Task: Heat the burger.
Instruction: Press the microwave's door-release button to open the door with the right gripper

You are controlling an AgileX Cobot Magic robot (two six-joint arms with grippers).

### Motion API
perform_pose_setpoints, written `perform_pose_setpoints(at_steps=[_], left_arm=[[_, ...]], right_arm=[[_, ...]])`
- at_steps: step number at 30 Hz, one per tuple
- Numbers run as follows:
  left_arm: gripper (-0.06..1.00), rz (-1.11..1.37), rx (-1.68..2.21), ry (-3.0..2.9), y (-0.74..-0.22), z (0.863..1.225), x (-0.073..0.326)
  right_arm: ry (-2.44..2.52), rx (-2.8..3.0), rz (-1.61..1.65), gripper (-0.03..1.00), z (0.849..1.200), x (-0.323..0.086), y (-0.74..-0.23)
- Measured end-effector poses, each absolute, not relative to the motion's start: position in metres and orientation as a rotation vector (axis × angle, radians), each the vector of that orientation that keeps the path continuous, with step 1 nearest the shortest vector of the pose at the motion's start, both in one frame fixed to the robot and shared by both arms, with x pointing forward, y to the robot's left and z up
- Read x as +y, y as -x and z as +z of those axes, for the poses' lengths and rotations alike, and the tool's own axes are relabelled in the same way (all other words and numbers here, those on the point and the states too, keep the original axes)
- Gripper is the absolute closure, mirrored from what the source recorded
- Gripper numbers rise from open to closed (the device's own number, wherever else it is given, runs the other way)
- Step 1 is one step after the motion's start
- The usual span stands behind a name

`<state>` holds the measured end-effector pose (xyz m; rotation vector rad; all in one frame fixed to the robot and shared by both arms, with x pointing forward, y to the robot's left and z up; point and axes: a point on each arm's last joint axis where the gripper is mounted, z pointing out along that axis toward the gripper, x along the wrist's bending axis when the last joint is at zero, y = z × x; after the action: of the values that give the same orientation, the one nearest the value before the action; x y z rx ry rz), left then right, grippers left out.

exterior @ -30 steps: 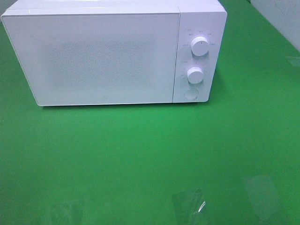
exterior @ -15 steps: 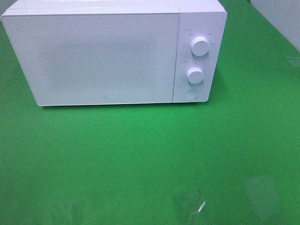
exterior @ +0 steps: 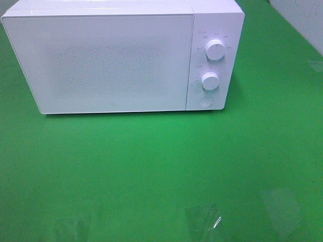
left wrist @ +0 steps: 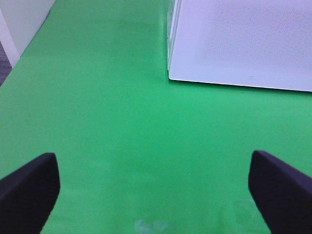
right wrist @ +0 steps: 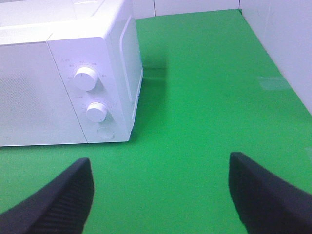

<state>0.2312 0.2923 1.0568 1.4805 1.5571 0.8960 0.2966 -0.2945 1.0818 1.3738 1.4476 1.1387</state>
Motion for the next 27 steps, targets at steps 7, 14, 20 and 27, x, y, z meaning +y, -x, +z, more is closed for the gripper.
perform_pose_setpoints(at_steps=[7,14,20,27], left_arm=[[-0.05,0.896,1.557,-1.480,-0.231,1.057,0.292],[-0.05,0.896,1.557,-1.480,-0.231,1.057,0.292],[-0.05,0.896,1.557,-1.480,-0.231,1.057,0.292],[-0.05,0.896,1.557,-1.480,-0.231,1.057,0.292]], right_arm=[[-1.360,1.439,1.150,0.23,1.072,-0.291,-0.331],[-1.339,1.424,1.169,0.23,1.061,-0.287,-0.372],[-1.352,1.435,1.165,0.23,1.050,-0.285,-0.397],[-1.395,1.451,1.161,0.23,1.027,-0.281,-0.433]])
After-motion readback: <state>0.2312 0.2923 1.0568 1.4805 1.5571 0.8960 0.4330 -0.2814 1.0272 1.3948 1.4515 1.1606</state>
